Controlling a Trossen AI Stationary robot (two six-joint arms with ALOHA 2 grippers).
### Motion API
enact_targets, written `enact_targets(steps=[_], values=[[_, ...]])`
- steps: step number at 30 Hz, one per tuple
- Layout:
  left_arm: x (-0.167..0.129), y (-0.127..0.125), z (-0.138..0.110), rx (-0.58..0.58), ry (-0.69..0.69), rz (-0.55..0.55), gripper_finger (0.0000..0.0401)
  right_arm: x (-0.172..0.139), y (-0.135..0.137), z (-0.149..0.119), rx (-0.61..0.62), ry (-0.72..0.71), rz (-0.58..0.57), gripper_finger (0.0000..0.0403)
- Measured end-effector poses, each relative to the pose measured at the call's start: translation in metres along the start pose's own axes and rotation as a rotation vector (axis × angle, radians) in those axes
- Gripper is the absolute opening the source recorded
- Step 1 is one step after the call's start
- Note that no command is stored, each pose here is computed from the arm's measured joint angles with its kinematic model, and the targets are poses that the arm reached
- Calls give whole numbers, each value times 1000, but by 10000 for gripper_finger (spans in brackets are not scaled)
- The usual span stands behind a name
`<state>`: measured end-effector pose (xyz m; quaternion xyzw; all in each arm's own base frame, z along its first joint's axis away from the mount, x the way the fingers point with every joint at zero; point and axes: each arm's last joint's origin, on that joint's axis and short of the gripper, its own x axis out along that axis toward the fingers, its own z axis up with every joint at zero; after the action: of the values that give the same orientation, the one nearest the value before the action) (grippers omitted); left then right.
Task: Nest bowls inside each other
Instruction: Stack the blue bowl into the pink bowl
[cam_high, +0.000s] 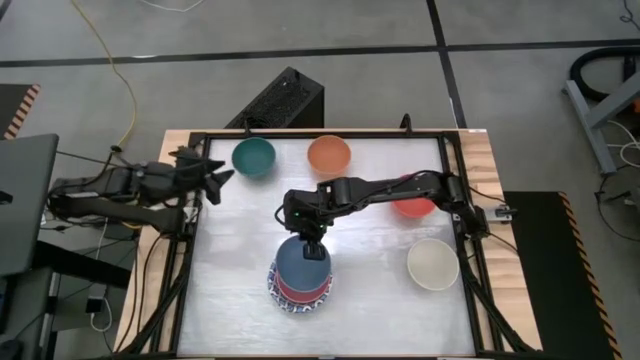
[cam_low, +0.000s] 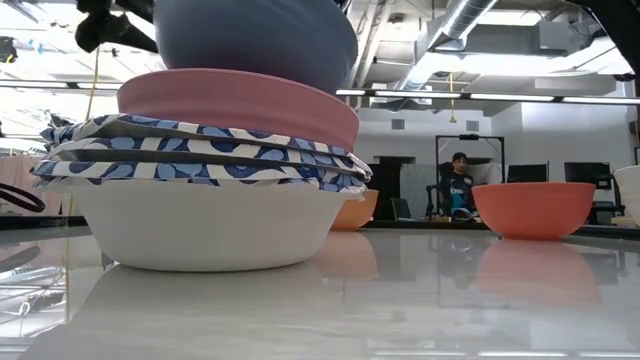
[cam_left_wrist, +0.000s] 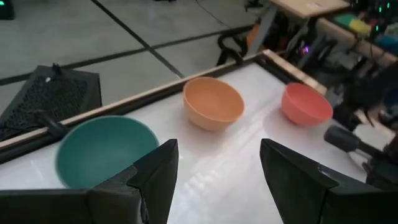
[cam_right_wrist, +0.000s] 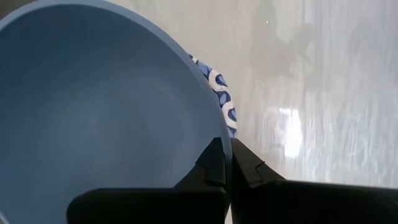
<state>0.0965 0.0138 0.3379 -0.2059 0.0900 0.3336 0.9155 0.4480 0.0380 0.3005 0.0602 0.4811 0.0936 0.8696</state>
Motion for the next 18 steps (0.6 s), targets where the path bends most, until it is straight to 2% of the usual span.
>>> enact_targets(steps=[7, 12, 18], values=[[-10, 12, -4, -42, -18, 12, 217, 9, 2, 0, -8, 12, 24, 9], [-6, 16, -15, -79, 10, 25, 217, 39, 1, -7, 8, 85, 87, 9], [-2, 17, -23, -92, 27, 38, 217, 37, 1, -6, 9, 76, 87, 8]])
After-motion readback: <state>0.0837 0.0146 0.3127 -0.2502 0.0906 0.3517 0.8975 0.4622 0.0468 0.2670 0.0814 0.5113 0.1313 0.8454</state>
